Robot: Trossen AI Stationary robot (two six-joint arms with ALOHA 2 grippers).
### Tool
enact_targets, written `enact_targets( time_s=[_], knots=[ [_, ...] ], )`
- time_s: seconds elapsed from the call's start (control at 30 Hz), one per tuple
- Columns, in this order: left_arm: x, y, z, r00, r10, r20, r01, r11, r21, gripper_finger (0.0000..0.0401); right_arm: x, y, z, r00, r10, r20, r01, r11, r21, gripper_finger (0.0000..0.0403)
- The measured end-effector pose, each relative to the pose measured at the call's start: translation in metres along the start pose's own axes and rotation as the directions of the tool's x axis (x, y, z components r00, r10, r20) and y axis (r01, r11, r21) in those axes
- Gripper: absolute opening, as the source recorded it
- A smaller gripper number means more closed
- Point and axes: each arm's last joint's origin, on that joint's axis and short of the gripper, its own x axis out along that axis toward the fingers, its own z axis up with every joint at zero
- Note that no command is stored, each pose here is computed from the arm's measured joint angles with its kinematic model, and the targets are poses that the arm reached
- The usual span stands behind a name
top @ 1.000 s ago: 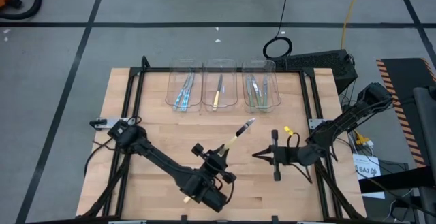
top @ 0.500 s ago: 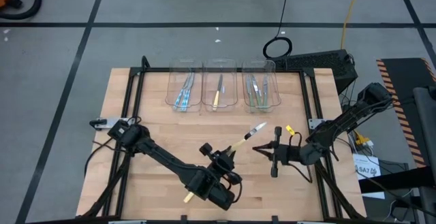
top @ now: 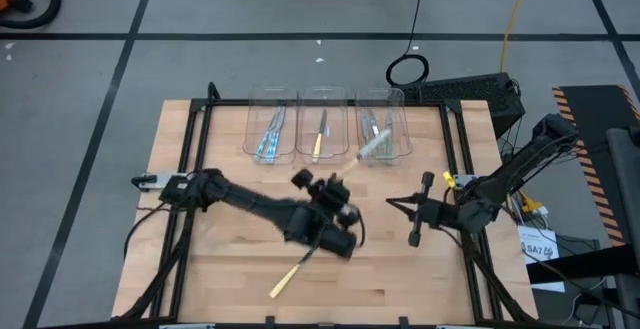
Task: Sort silverware by color (type)
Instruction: Put the yellow knife into the middle transparent bin
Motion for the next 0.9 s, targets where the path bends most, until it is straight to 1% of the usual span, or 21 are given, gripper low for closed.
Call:
enact_targets(
  time_s=[0.07, 0.13, 0.2, 0.27, 0.37, 0.5, 0.63, 0.77, 0.9],
  knots=[
    [0.017, 0.010, 0.005, 0.998, 0.039, -0.042, -0.039, 0.999, 0.014, 0.0083, -0.004, -0.005, 0.001, 1.000, 0.003, -0.002, -0.003, 1.000, 0.023, 0.0002],
    [0.036, 0.022, 0.007, 0.991, 0.076, -0.110, -0.074, 0.997, 0.030, 0.0083, -0.007, -0.010, 0.001, 1.000, 0.004, -0.012, -0.004, 0.999, 0.034, 0.0002],
    [0.056, 0.036, 0.009, 0.974, 0.120, -0.193, -0.118, 0.993, 0.023, 0.0083, -0.009, -0.013, 0.000, 1.000, 0.006, -0.027, -0.005, 0.999, 0.031, 0.0002],
    [0.079, 0.050, 0.013, 0.955, 0.157, -0.250, -0.165, 0.986, -0.010, 0.0083, -0.011, -0.016, -0.002, 0.999, 0.008, -0.043, -0.007, 1.000, 0.025, 0.0002],
    [0.109, 0.067, 0.017, 0.926, 0.180, -0.331, -0.193, 0.981, -0.005, 0.0083, -0.014, -0.019, -0.004, 0.998, 0.010, -0.058, -0.009, 1.000, 0.019, 0.0002],
    [0.145, 0.093, 0.021, 0.872, 0.161, -0.461, -0.193, 0.981, -0.021, 0.0083, -0.016, -0.022, -0.005, 0.998, 0.010, -0.069, -0.010, 1.000, -0.001, 0.0002],
    [0.174, 0.119, 0.024, 0.829, 0.167, -0.534, -0.208, 0.978, -0.018, 0.0083, -0.016, -0.023, -0.005, 0.998, 0.013, -0.066, -0.015, 0.999, -0.033, 0.0002],
    [0.190, 0.134, 0.024, 0.790, 0.114, -0.603, -0.159, 0.987, -0.021, 0.0083, -0.016, -0.023, -0.006, 0.997, 0.014, -0.073, -0.019, 0.998, -0.068, 0.0002],
    [0.205, 0.139, 0.023, 0.774, 0.065, -0.630, -0.091, 0.996, -0.008, 0.0083, -0.017, -0.023, -0.006, 0.997, 0.014, -0.078, -0.021, 0.995, -0.093, 0.0002]
  ],
)
